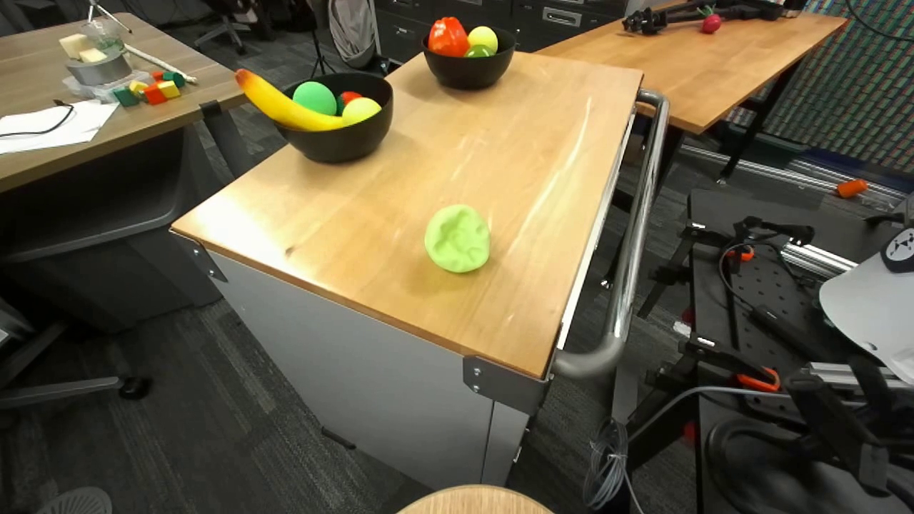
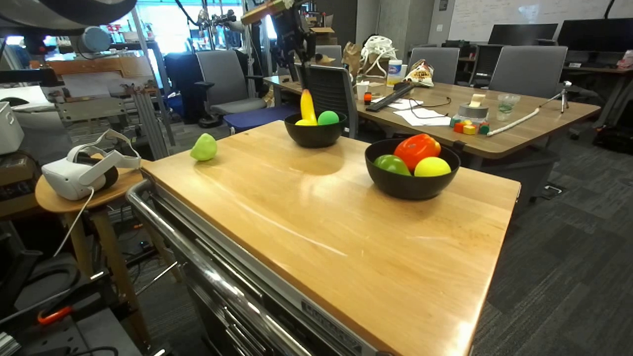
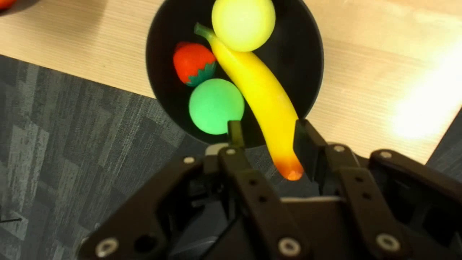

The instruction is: Remove the fruits and vegetables from the black bowls and place them on the countertop

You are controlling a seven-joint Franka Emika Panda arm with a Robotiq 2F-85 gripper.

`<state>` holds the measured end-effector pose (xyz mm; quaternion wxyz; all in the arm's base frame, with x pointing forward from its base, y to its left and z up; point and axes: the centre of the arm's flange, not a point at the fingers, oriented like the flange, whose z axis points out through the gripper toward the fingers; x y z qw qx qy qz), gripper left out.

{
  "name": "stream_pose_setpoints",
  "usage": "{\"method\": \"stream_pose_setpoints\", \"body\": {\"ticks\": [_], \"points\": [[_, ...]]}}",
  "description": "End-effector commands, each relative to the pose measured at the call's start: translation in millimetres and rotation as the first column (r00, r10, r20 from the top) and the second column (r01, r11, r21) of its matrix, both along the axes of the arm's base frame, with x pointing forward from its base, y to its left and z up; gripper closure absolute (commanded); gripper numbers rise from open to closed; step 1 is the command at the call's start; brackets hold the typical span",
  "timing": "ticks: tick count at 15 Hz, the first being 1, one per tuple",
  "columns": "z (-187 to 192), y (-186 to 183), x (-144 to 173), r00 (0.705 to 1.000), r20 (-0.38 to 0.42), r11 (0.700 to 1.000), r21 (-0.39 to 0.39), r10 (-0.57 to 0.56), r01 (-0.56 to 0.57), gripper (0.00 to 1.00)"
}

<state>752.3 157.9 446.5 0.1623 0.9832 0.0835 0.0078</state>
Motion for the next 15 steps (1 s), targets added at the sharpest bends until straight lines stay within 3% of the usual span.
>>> {"method": "stream_pose_setpoints", "body": {"ticks": [1,3,4,6,8,9,10,11,14,15], "points": [[64,12,-10,0.999,-0.027,0.99,-0.136,0.023,-0.027,0.83],[82,8,-22,0.999,-0.038,0.981,-0.192,0.002,-0.009,0.83],[85,5,-25,0.999,-0.04,0.983,-0.184,-0.009,0.002,0.83],[87,1,-30,0.999,-0.032,0.996,-0.084,0.006,-0.008,0.34],[82,-3,-35,0.997,-0.045,0.997,0.044,0.063,-0.061,0.33],[73,4,-36,0.999,-0.046,0.999,-0.045,0.014,-0.016,0.5],[72,2,-35,0.998,-0.05,1.0,-0.014,0.026,-0.027,0.43],[72,0,-33,0.998,-0.051,1.0,0.002,0.031,-0.031,0.11],[66,-1,-33,0.998,0.037,0.998,0.038,0.058,-0.059,0.03],[68,-4,-32,0.997,0.058,0.995,0.086,0.054,-0.059,0.0]]}}
